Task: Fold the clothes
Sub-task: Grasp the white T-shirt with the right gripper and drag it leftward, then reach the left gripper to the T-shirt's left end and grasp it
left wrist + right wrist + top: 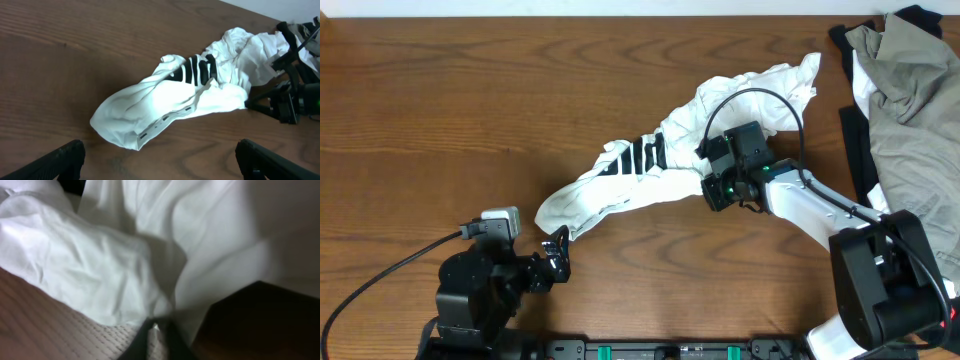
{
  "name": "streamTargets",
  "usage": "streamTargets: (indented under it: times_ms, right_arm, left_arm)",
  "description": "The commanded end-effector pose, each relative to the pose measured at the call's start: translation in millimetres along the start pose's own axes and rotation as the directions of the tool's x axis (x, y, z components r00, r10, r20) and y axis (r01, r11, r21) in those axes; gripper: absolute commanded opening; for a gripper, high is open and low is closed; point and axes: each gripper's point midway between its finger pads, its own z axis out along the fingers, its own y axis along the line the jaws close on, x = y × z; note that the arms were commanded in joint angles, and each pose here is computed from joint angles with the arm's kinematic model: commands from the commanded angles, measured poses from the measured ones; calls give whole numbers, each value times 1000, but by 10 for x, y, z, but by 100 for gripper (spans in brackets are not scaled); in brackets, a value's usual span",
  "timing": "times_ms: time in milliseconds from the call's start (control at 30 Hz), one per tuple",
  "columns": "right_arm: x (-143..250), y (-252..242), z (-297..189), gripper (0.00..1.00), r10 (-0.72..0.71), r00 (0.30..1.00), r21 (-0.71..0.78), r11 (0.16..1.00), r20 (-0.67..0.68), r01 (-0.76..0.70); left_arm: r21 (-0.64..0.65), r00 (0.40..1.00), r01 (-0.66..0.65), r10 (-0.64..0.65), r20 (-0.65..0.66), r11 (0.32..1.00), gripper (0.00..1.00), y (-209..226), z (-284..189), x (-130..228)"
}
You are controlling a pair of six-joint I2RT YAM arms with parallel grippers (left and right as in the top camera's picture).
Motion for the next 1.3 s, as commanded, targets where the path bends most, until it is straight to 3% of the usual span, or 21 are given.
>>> streamTargets:
  times_ms: [0,133,267,400,433,500,567,767,933,1033,1267]
  right_arm:
    - [-47,203,-21,1,-53,999,-62,997,12,54]
    - [-236,639,-316,1,-130,987,-147,979,90,142]
    - [-460,1563,-917,1,-271,929,-293,894,251,340]
    - [-630,1942,-1270,1,-334,869,-155,899,364,410]
    - [-671,1918,-1304,4,-325,867,-93,918,377,385]
    - [-719,1773,-1324,36,-297,876,16,949,379,315]
    - [-714,1566,-1310,31,-265,896,102,964,357,245]
    - [-513,980,-1268,40,-189,953,254,959,236,128]
    - [-404,366,-1380,47,-50,977,415,909,209,-42]
    - [-379,148,-1411,50,19,977,413,904,211,-107]
    - [-308,-145,-1453,50,126,970,386,900,210,-201]
  left_arm:
    - [11,1000,2,-2,11,1000,98,-33,-29,-40]
    - [11,1000,2,-2,10,1000,98,-30,-25,-36]
    - [10,1000,2,-2,9,1000,98,-28,-23,-33]
    - [10,1000,2,-2,8,1000,98,-28,-23,-31]
    - [10,1000,2,-2,9,1000,98,-28,-23,-32]
    - [10,1000,2,-2,8,1000,98,-28,-23,-31]
    - [10,1000,2,-2,9,1000,98,-28,-23,-32]
    - [13,1000,3,-3,7,1000,98,-32,-23,-29]
    - [175,998,9,1,-58,985,98,-309,-26,79]
    - [225,990,70,-39,-137,972,98,-384,41,216]
    - [191,949,175,-113,-296,966,98,-394,289,447]
